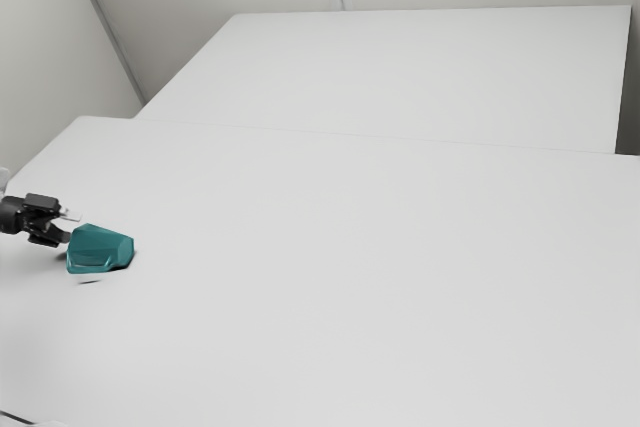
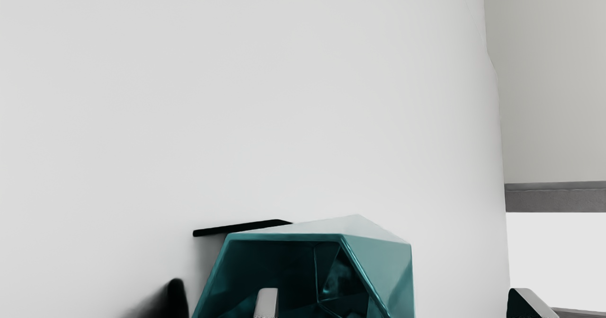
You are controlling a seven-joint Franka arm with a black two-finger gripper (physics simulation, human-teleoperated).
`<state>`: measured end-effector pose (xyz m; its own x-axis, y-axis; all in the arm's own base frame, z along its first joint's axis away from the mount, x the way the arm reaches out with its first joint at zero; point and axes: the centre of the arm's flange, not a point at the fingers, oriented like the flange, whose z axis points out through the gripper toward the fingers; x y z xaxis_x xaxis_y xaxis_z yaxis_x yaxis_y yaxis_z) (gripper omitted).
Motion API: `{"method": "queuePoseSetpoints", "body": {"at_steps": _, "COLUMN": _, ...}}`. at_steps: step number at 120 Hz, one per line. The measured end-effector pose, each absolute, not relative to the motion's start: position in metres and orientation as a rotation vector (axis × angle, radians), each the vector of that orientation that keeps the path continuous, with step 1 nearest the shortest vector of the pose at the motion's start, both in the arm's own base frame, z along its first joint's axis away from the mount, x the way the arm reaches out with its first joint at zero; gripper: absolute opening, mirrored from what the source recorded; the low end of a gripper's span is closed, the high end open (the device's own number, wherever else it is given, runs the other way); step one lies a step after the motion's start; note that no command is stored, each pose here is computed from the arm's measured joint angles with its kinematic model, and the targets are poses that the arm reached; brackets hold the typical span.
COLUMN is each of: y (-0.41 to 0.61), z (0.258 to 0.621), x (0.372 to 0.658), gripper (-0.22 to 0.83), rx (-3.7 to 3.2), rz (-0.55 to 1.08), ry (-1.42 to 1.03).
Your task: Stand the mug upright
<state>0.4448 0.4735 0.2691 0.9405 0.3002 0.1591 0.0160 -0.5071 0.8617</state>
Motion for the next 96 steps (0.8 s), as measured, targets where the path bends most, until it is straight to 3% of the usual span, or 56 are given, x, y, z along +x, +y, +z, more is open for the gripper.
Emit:
{"method": "queuePoseSetpoints", "body": {"at_steps": 35, "y": 0.469, "z": 0.267, "x": 0.449, "gripper": 0.33, "rx": 2.071, "rz": 0.357, "ry": 0.227}}
{"method": "queuePoseSetpoints", "body": {"at_steps": 96, "y": 0.457, "z": 0.26, "x": 0.435, "gripper": 0.23, "rx": 2.05, "rz": 0.351, "ry": 0.277}}
